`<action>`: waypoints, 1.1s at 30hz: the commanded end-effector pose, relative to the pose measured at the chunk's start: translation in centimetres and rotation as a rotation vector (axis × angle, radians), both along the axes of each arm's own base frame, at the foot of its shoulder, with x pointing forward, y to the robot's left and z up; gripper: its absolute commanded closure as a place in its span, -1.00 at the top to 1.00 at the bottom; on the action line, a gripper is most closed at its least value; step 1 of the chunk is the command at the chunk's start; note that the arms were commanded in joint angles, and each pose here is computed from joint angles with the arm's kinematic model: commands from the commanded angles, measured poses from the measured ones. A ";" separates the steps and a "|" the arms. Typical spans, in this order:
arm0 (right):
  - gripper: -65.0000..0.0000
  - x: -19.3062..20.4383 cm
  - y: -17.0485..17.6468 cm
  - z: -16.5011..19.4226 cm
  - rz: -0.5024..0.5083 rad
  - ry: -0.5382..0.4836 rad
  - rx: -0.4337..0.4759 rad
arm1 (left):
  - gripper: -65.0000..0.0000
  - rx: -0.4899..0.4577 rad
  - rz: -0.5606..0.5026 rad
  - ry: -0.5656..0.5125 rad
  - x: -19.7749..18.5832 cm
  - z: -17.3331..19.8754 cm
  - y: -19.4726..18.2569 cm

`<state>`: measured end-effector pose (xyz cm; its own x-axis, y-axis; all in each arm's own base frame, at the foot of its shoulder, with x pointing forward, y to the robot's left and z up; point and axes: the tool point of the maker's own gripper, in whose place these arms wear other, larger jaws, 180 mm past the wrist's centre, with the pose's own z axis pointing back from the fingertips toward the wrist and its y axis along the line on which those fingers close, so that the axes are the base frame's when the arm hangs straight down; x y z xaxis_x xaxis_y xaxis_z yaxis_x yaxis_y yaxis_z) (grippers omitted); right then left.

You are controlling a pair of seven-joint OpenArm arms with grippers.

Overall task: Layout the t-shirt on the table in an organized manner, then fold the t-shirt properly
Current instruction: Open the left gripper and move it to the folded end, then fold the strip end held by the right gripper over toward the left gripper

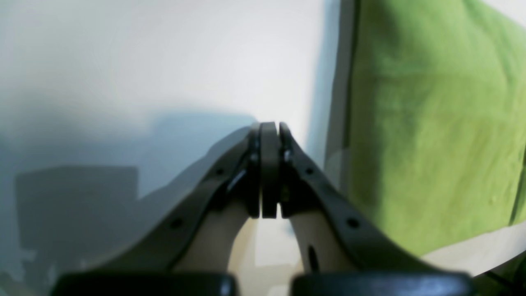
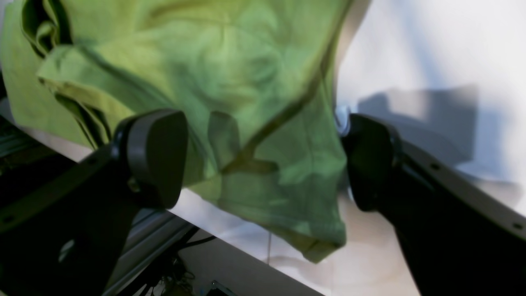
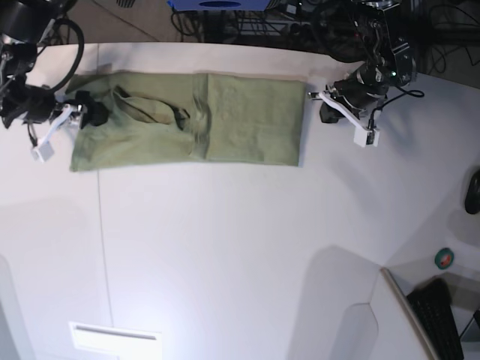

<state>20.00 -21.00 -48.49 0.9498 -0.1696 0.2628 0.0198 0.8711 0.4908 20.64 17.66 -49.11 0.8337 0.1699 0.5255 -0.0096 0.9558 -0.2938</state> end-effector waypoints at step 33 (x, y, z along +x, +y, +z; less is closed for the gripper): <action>-1.00 3.9 -0.4 2.9 -0.005 -0.107 -0.053 | -1.00 -0.042 -0.073 -0.086 1.6 0.3 -3.6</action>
<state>22.49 -20.99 -46.77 0.9350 -0.1621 0.3154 0.0037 0.8939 0.4483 21.84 13.86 -49.21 0.8065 0.1324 0.5762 0.0848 0.9386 -0.3344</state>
